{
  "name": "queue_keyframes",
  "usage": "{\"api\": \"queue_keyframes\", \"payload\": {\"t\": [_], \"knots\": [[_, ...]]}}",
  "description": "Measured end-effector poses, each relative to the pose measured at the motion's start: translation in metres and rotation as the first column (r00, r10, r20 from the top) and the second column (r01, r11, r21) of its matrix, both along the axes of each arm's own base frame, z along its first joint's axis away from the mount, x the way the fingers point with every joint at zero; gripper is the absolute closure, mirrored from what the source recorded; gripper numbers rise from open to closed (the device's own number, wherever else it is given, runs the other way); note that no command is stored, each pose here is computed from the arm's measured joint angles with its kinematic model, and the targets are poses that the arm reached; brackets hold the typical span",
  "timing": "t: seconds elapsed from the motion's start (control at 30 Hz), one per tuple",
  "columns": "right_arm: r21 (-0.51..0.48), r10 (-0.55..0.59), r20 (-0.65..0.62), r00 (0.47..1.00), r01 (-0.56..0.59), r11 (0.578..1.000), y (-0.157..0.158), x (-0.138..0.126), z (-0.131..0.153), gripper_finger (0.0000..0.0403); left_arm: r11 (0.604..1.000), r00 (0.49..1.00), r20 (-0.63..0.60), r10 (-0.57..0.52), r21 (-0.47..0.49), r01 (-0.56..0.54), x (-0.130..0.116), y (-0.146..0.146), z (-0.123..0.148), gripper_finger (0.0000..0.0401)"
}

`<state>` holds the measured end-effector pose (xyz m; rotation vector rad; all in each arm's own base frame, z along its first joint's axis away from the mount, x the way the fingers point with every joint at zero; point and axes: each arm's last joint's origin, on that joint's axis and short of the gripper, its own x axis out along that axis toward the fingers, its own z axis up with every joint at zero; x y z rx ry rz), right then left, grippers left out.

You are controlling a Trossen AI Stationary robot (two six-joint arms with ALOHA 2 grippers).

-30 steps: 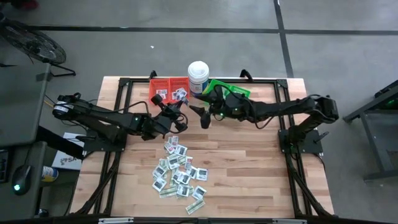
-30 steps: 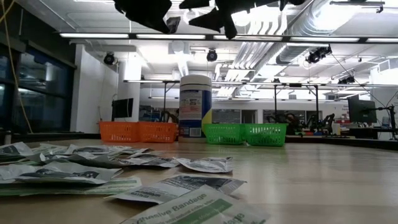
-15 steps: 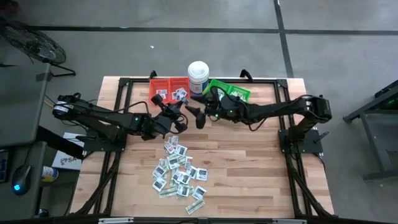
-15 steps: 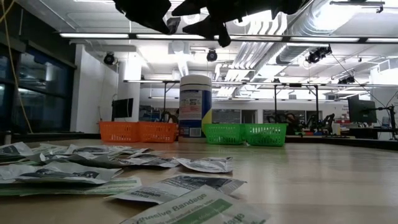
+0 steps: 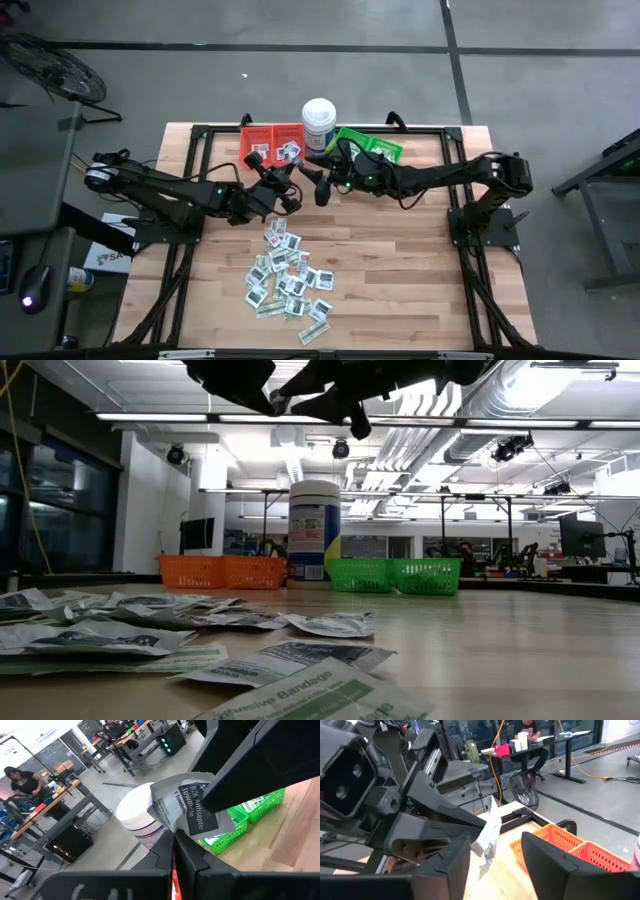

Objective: Pick & Place First Aid Supplies
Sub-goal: Put the black towelette pack into the left green bin

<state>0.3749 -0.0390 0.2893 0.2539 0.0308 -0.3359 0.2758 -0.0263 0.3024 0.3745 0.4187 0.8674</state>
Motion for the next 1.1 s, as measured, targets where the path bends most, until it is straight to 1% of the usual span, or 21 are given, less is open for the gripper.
{"api": "queue_keyframes", "payload": {"t": [0.2, 0.33, 0.6, 0.67, 0.8, 0.93, 1.0, 1.1], "knots": [[0.006, 0.0, -0.034, 0.999, 0.0, 1.0, 0.0, 0.0, -0.003, 0.0279, 1.0, 1.0, 0.0, -0.001, -0.001, 0.001, 0.0, 0.0, 0.0, 0.0401], [0.026, -0.015, -0.041, 0.999, 0.016, 1.0, 0.0, -0.001, -0.005, 0.0309, 1.0, 1.0, 0.0, -0.001, -0.001, 0.001, 0.0, 0.0, 0.0, 0.0401], [0.005, -0.011, -0.049, 0.999, 0.011, 1.0, 0.0, -0.001, -0.005, 0.0393, 1.0, 1.0, -0.012, -0.006, -0.001, 0.006, 0.0, 0.0, -0.001, 0.0401], [-0.008, -0.009, -0.055, 0.998, 0.008, 1.0, 0.0, -0.001, -0.005, 0.0397, 1.0, 1.0, -0.018, -0.006, 0.0, 0.006, -0.001, -0.001, -0.001, 0.0401], [-0.003, 0.004, -0.065, 0.998, -0.004, 1.0, -0.002, -0.002, -0.004, 0.0398, 1.0, 0.999, -0.031, -0.013, -0.001, 0.013, -0.001, -0.001, -0.002, 0.0401], [0.027, 0.026, -0.076, 0.997, -0.024, 0.999, -0.007, -0.004, -0.004, 0.04, 0.999, 0.998, -0.051, -0.039, -0.009, 0.039, -0.001, -0.001, -0.004, 0.0397], [0.043, 0.036, -0.081, 0.996, -0.033, 0.999, -0.009, -0.005, -0.005, 0.0401, 0.998, 0.995, -0.08, -0.058, 0.0, 0.058, -0.001, -0.001, -0.004, 0.0388], [0.047, 0.046, -0.083, 0.995, -0.042, 0.998, -0.01, -0.005, -0.005, 0.0402, 0.996, 0.99, -0.113, -0.083, 0.013, 0.085, -0.001, -0.001, -0.005, 0.0357]]}}
